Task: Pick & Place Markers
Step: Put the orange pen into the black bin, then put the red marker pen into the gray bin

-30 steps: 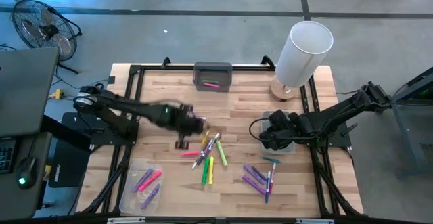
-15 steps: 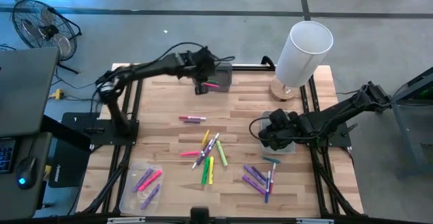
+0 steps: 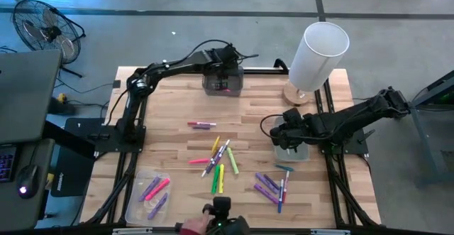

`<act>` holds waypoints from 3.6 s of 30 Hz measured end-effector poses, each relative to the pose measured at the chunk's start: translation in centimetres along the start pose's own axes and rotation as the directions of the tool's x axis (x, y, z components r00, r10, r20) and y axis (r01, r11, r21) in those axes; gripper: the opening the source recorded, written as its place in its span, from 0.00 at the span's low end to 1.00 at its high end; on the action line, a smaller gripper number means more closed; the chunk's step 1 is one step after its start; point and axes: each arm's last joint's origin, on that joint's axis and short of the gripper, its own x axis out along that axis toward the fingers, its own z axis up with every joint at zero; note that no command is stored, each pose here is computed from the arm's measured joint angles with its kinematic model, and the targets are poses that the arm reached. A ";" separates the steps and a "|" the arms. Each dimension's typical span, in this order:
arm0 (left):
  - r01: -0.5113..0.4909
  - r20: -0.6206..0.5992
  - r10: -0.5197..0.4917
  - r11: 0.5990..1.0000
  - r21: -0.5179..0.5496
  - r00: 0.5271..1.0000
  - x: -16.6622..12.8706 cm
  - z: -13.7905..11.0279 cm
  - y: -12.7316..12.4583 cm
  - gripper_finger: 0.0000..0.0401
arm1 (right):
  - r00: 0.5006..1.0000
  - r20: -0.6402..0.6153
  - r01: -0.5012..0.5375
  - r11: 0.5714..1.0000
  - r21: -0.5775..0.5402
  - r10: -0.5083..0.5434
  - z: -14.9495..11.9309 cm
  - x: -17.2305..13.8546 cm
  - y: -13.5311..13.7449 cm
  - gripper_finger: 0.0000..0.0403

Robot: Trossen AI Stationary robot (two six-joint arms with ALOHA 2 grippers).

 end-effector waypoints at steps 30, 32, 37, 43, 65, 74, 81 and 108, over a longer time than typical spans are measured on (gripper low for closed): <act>0.326 0.108 -0.311 0.929 -0.176 0.944 -12.4 3.4 -11.2 0.23 | 0.993 -0.119 -0.032 0.998 -0.059 0.025 -0.2 0.1 0.1 0.29; 0.357 0.104 -0.345 0.925 -0.130 0.933 -13.3 3.7 -13.0 0.14 | 0.993 -0.116 -0.032 0.998 -0.060 0.024 -0.2 0.1 0.1 0.29; 0.484 0.104 -0.475 0.871 -0.087 0.874 -13.9 3.5 -18.4 0.03 | 0.990 -0.139 -0.041 0.998 -0.057 0.033 -0.2 0.1 0.1 0.29; 0.518 0.150 -0.500 0.848 -0.115 0.853 -16.1 -1.2 -23.9 0.01 | 0.983 -0.172 -0.068 0.997 -0.045 0.060 -0.3 0.0 0.3 0.29; 0.522 0.453 -0.375 0.813 -0.257 0.809 -23.2 -16.7 -24.2 0.00 | 0.947 -0.182 -0.276 0.960 -0.045 0.264 -0.6 -6.2 8.1 0.00; 0.514 0.444 -0.390 0.833 -0.203 0.807 -23.4 -17.5 -23.7 0.00 | 0.943 -0.324 0.060 0.996 -0.069 -0.079 -4.3 -9.2 14.4 0.00; 0.516 0.432 -0.410 0.841 -0.161 0.803 -23.4 -17.6 -23.8 0.00 | 0.889 -0.426 0.211 0.976 0.058 -0.167 -9.4 -9.4 14.1 0.03; 0.521 0.424 -0.433 0.846 -0.113 0.795 -23.4 -17.6 -23.9 0.00 | 0.784 -0.576 0.365 0.922 0.129 -0.230 -16.7 1.1 9.7 0.26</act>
